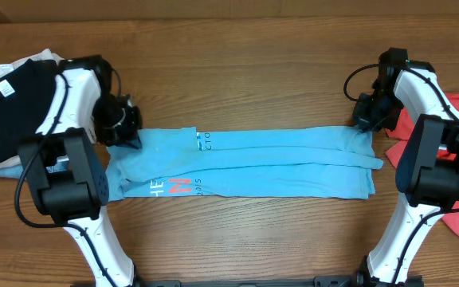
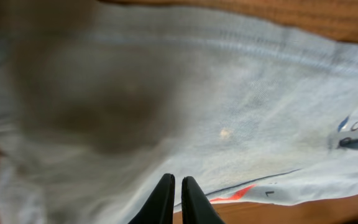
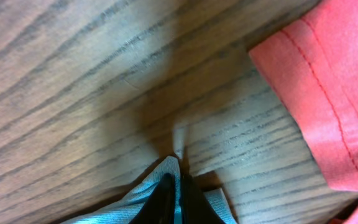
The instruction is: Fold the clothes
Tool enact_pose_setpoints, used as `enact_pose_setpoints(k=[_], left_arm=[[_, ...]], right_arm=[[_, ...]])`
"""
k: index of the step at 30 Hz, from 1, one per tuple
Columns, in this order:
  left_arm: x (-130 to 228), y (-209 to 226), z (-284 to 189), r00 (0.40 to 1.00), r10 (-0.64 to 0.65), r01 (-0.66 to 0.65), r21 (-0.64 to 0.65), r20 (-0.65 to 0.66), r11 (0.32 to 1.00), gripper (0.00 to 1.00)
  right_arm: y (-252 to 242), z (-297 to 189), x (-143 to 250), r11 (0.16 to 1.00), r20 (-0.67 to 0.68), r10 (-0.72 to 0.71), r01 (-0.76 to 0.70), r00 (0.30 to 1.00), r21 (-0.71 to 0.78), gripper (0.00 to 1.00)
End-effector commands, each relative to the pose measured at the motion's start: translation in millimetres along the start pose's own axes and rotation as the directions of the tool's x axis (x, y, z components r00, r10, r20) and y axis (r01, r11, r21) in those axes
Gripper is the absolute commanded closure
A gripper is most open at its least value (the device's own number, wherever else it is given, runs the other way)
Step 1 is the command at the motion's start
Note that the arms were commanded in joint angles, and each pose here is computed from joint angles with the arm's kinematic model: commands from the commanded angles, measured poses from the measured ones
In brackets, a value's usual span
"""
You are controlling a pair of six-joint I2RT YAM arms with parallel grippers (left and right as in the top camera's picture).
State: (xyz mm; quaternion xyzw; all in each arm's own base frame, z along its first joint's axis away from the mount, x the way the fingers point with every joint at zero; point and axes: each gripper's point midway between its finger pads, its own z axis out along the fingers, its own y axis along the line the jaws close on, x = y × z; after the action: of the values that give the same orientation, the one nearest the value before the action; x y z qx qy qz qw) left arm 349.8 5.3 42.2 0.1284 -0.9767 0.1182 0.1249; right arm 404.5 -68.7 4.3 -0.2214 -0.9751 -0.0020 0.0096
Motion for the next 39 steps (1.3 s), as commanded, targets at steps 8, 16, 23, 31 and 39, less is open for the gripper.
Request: enact_pose_setpoints(k=[8,16,23,31,39], left_arm=[[59,36,45,0.981,-0.093,0.07,-0.136,-0.172,0.988,0.91],[66,70,63,0.974,-0.175,0.129,-0.28,-0.144,0.951,0.93],[51,104,55,0.954,-0.3,0.272,-0.4,-0.008,0.875,0.92],[36,107,56,0.953,-0.298,0.294,-0.377,0.049,0.878,0.91],[30,105,52,0.954,-0.294,0.296,-0.364,0.063,0.883,0.91]], right_arm=[[-10,-2,1,0.999,-0.003,0.009,-0.009,1.0,0.03,0.92],[-10,-2,2,0.999,-0.004,0.01,-0.01,1.0,0.031,0.92],[-18,-2,-1,0.998,0.005,0.031,-0.031,1.0,0.049,0.92],[-32,-2,-3,0.997,0.001,0.058,-0.058,0.998,0.052,0.89],[-28,-10,1,0.998,-0.047,0.006,-0.009,0.999,-0.055,0.7]])
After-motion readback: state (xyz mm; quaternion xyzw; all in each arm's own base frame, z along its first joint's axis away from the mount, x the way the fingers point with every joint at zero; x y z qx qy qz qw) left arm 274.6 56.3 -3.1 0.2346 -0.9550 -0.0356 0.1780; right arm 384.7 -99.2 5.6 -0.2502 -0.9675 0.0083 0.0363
